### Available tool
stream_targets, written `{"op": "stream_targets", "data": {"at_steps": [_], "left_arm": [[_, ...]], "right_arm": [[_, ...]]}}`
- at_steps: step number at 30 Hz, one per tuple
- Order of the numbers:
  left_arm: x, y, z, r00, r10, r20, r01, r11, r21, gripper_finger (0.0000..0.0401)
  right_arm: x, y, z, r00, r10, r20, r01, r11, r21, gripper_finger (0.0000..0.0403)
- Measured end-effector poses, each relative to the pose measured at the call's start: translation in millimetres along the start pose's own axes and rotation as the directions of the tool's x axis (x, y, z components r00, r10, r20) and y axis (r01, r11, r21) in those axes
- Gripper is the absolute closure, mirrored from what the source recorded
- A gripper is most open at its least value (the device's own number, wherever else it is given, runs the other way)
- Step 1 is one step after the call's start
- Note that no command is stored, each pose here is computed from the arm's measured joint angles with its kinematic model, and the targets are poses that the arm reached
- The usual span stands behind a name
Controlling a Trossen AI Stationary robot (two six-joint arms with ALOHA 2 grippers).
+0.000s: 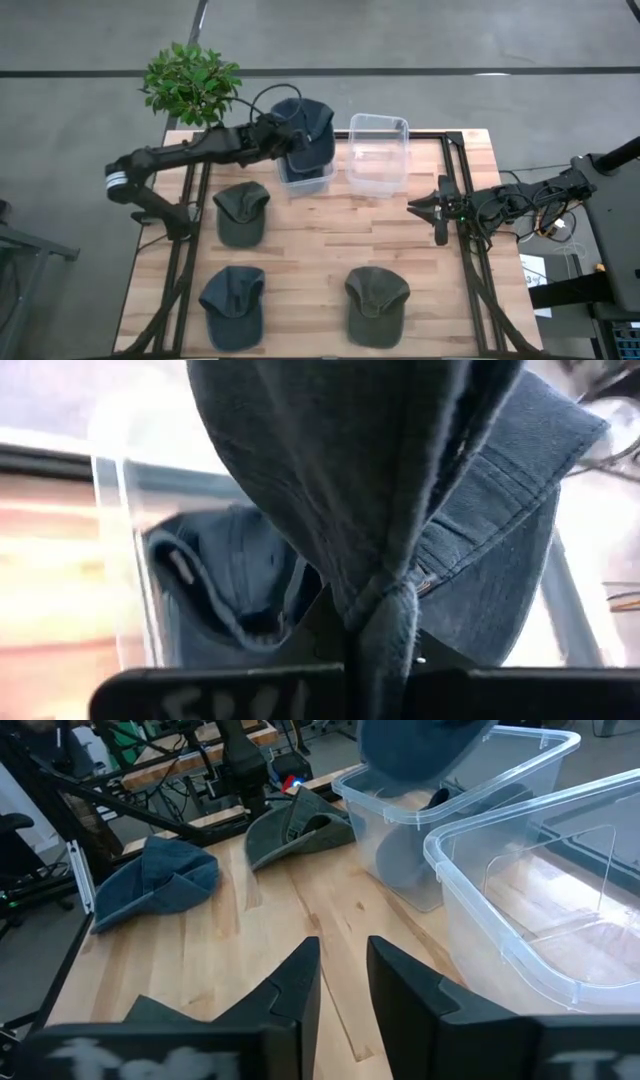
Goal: Pick & Place hat
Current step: Put the top blue cap into the left transparent bin
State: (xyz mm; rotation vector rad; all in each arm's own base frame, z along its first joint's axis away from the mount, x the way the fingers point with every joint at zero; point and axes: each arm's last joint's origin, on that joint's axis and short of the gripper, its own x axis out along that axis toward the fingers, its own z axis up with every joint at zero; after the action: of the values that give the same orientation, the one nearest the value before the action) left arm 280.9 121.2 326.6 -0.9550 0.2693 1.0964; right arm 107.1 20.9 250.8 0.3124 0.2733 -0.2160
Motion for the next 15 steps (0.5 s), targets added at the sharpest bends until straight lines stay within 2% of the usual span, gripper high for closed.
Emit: {"op": "stream_targets", "data": {"at_steps": [6, 15], "left_arm": [[11, 6, -9, 0.994, 0.092, -0.053, -0.092, 0.996, 0.006, 0.0398], [29, 6, -20, 0.986, 0.124, -0.114, -0.123, 0.992, 0.017, 0.0387]], "right_arm": [[0, 0, 0, 1.0, 0.0, -0.001, 0.0, 1.0, 0.0, 0.0322], [0, 0, 0, 1.0, -0.002, -0.003, 0.002, 1.0, -0.002, 0.0335]]}}
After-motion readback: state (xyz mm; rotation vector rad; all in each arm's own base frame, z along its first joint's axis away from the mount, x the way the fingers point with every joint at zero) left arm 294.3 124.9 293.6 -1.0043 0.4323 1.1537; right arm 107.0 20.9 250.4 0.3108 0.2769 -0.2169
